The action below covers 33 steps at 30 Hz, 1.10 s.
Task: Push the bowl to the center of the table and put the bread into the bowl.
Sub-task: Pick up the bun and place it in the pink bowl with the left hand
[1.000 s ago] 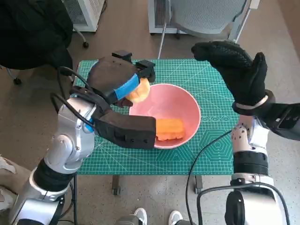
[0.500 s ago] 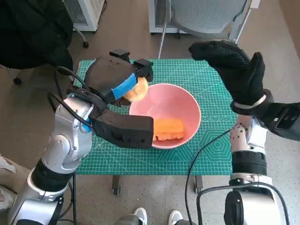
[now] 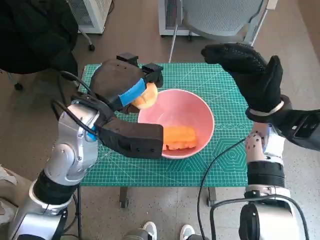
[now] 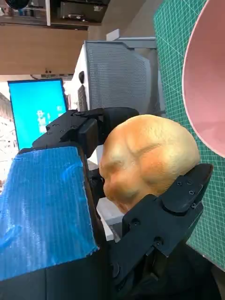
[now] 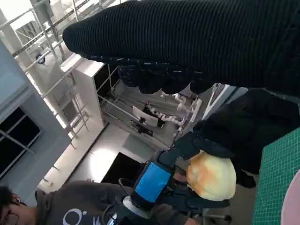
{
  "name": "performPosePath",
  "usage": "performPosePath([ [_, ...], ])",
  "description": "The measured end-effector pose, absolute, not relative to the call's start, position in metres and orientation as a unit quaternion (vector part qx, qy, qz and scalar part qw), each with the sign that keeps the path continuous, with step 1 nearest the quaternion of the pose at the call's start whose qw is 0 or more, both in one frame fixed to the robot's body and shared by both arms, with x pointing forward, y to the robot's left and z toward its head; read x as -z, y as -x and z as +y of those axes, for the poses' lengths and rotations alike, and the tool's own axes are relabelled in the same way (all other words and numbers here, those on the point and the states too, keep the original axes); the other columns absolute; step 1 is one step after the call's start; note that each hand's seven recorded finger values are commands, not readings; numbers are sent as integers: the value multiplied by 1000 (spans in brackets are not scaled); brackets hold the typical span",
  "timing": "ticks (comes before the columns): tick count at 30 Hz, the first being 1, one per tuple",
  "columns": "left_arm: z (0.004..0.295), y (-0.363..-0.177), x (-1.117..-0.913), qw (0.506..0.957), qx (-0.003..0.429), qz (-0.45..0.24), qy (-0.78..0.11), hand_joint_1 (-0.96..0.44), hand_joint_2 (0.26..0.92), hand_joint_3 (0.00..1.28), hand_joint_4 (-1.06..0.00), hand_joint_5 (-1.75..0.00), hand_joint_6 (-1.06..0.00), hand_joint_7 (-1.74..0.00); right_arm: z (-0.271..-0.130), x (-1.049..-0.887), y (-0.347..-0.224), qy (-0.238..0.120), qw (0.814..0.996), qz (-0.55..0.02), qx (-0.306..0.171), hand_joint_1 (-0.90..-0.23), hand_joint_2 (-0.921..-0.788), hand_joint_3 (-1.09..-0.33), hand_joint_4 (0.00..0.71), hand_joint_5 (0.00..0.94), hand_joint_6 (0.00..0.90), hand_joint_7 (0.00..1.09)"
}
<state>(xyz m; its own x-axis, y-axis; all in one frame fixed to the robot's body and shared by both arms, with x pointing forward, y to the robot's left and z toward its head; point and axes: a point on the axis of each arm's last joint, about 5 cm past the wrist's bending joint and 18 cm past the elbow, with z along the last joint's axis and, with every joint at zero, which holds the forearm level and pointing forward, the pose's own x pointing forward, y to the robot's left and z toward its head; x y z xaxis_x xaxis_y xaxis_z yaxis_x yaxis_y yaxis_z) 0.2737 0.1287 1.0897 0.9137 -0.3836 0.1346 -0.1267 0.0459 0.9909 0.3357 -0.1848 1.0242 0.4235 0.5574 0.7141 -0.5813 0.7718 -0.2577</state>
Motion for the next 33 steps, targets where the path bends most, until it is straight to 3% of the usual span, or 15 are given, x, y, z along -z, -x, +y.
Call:
performPosePath([
  [28, 128, -272, -1091, 699, 91, -187, -684, 1, 920, 52, -732, -1186, -625, -1109, -185, -1025, -335, -12, 842, -421, -337, -718, -921, -834, 271, 0, 332, 2],
  [29, 127, -273, -1089, 699, 94, -184, -684, 25, 920, 78, -471, -798, -436, -831, -185, -1025, -335, -12, 842, -421, -337, -713, -921, -844, 267, 0, 322, 2],
  [30, 122, -277, -1089, 702, 101, -180, -682, 40, 920, 99, -317, -515, -333, -612, -188, -1024, -334, -10, 843, -421, -334, -710, -921, -852, 265, 0, 316, 1],
  [33, 106, -290, -1081, 711, 133, -152, -674, 10, 909, 108, -135, -169, -225, -293, -191, -1025, -333, -8, 844, -425, -326, -706, -921, -862, 261, 0, 309, 1],
])
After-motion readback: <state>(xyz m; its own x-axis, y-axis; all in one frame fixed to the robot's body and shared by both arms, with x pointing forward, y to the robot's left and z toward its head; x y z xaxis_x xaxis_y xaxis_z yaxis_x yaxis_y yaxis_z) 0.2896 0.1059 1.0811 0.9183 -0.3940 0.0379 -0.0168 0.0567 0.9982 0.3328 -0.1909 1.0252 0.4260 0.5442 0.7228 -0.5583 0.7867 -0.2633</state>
